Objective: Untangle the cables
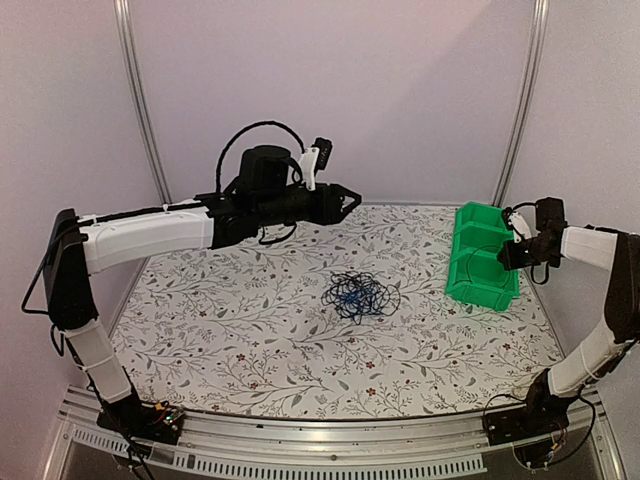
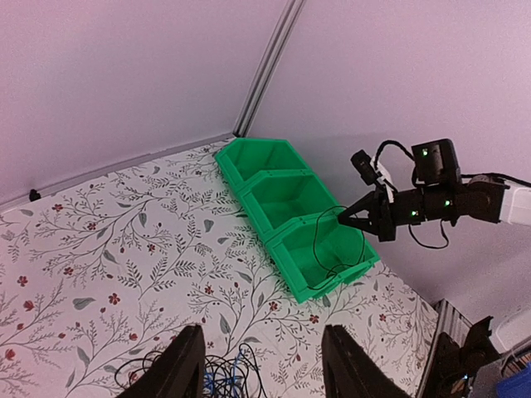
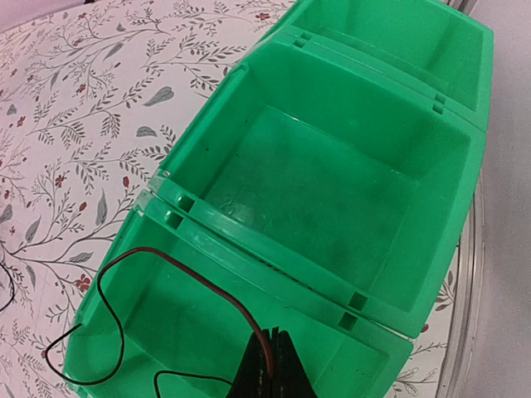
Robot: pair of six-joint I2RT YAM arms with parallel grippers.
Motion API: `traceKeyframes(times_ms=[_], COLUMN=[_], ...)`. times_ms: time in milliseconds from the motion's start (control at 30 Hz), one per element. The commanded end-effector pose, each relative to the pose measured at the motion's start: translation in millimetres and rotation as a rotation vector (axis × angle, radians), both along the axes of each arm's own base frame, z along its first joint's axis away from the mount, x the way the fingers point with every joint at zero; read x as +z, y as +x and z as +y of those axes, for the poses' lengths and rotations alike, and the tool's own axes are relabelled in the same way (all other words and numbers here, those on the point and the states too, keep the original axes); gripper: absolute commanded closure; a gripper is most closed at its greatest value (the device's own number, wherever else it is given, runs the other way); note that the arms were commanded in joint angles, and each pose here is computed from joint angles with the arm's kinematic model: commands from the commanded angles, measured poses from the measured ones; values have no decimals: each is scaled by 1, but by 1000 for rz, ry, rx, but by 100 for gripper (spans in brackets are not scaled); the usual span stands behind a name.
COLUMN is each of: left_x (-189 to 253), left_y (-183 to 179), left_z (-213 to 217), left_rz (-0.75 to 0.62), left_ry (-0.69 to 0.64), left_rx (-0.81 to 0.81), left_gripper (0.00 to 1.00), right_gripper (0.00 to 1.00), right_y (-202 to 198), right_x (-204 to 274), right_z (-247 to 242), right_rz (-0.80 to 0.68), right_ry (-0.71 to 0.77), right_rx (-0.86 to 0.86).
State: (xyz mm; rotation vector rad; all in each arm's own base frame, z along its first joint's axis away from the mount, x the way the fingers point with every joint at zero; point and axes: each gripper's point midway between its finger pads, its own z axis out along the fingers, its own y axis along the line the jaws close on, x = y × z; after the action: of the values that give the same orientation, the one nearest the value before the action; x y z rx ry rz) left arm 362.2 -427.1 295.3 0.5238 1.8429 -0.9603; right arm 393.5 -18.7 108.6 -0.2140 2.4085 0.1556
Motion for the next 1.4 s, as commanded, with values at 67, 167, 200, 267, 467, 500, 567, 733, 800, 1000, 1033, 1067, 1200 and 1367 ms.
traceKeyframes(times_ms=[67,167,200,267,467,500,567,733,800,1000,1033,1067,1200,1367], left_x=[-6,-7,-7,-8,-12,-12,-13,-16,-17,-19,-19,-20,-21,-23], left_y=[4,3,3,3,2,2,2,3,3,4,4,4,4,4], left_z=[0,0,1,1,3,2,2,2,2,2,2,1,2,5], left_rz=[16,14,14,15,19,21,23,27,28,32,31,32,33,37], left_ry=[3,6,6,6,3,1,2,6,8,9,9,10,17,22], left_rx=[-6,-8,-7,-7,-4,-5,-9,-5,-4,-2,-2,-3,-3,5], left_gripper=[49,49,49,49,49,49,50,50,50,50,50,50,50,50], right_gripper=[100,100,100,100,100,100,100,100,100,100,98,95,77,58], right_y=[0,2,2,1,-3,-4,-8,-18,-22,-29,-30,-32,-33,-38], right_x=[18,28,34,44,50,46,36,14,6,-13,-17,-19,-18,24], right_z=[-27,-27,-24,-16,-12,-13,-13,-6,0,8,10,12,14,11], right_rz=[-52,-65,-81,-104,-119,-108,-83,-20,12,66,85,100,153,110], right_ry=[-64,-31,-13,31,53,43,26,23,50,80,90,96,107,50], right_rx=[-88,-96,-88,-60,-54,-53,-36,23,50,92,104,121,140,158])
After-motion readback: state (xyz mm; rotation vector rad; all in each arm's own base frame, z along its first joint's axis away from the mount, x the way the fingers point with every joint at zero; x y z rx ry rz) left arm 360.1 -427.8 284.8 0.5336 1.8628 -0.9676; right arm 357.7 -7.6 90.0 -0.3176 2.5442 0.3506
